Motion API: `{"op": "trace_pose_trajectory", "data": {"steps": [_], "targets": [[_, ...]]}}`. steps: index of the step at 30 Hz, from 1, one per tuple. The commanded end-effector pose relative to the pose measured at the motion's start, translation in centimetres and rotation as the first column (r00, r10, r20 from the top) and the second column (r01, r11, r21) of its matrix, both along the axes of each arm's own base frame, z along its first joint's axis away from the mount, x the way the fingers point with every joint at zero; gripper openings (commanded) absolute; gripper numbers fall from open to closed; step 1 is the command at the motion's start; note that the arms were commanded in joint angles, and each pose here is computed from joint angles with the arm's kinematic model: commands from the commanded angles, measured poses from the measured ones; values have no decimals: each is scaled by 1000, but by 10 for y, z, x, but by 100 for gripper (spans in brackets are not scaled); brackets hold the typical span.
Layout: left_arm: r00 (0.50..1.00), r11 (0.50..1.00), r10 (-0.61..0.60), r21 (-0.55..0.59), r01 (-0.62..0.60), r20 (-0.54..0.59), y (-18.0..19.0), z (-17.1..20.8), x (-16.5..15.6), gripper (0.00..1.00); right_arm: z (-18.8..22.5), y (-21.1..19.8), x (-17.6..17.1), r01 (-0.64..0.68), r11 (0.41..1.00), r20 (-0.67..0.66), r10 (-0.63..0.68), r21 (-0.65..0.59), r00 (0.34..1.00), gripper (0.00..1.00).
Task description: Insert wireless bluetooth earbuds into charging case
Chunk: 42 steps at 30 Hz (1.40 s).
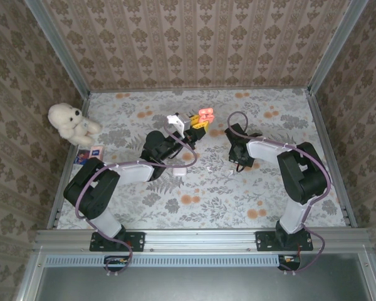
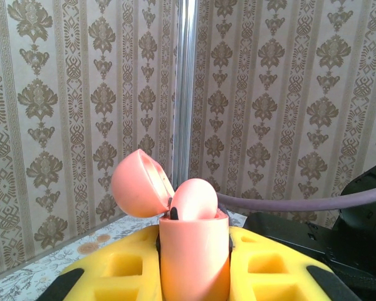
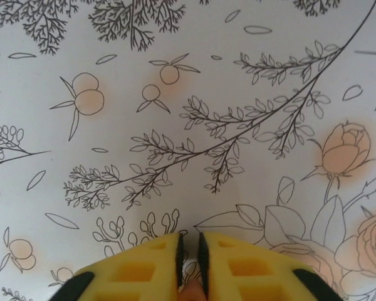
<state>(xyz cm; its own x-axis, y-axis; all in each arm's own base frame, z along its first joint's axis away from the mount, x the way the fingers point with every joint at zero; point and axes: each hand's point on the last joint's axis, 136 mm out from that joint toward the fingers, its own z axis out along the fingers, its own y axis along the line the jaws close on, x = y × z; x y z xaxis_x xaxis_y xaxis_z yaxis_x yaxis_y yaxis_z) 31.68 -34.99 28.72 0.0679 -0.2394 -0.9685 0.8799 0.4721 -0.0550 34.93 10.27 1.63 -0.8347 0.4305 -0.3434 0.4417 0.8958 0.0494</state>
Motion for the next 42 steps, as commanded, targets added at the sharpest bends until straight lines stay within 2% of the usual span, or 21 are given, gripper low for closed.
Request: {"op": "trace_pose_trajectory", "data": {"steps": [1, 4, 6, 9, 12, 19, 28, 36, 42], "targets": [[998, 998, -21, -63, 25, 58, 1, 28, -9, 0, 1, -15, -8, 80, 996, 9, -79, -31, 997, 28], [998, 998, -22, -61, 25, 58, 1, 28, -9, 0, 14, -17, -9, 79, 997, 53, -79, -13, 995, 34], [998, 998, -21, -62, 24, 59, 1, 28, -9, 0, 25, -17, -10, 59, 998, 86, -59, -3, 995, 42], [998, 998, -20, -61, 23, 60, 1, 28, -8, 0, 40, -13, -11, -29, 1000, 112, 29, 0, 993, 53], [998, 998, -20, -62, 23, 62, 1, 29, -8, 0, 44, -10, -15, -131, 991, 86, 132, -17, 987, 57], [998, 998, -29, -61, 33, 60, -1, 28, -8, 0, 33, -10, -33, -246, 968, -34, 244, -43, 969, 57], [998, 997, -32, -66, 36, 57, -3, 29, -6, 0, 15, -26, -51, -236, 966, -152, 219, -105, 964, 56], [998, 997, -29, -70, 33, 59, -3, 32, -4, 0, 5, -29, -52, -238, 963, -210, 208, -129, 955, 55], [998, 997, -32, -71, 36, 57, -4, 31, -5, 0, 2, -35, -40, -193, 968, -203, 159, -160, 966, 52]]}}
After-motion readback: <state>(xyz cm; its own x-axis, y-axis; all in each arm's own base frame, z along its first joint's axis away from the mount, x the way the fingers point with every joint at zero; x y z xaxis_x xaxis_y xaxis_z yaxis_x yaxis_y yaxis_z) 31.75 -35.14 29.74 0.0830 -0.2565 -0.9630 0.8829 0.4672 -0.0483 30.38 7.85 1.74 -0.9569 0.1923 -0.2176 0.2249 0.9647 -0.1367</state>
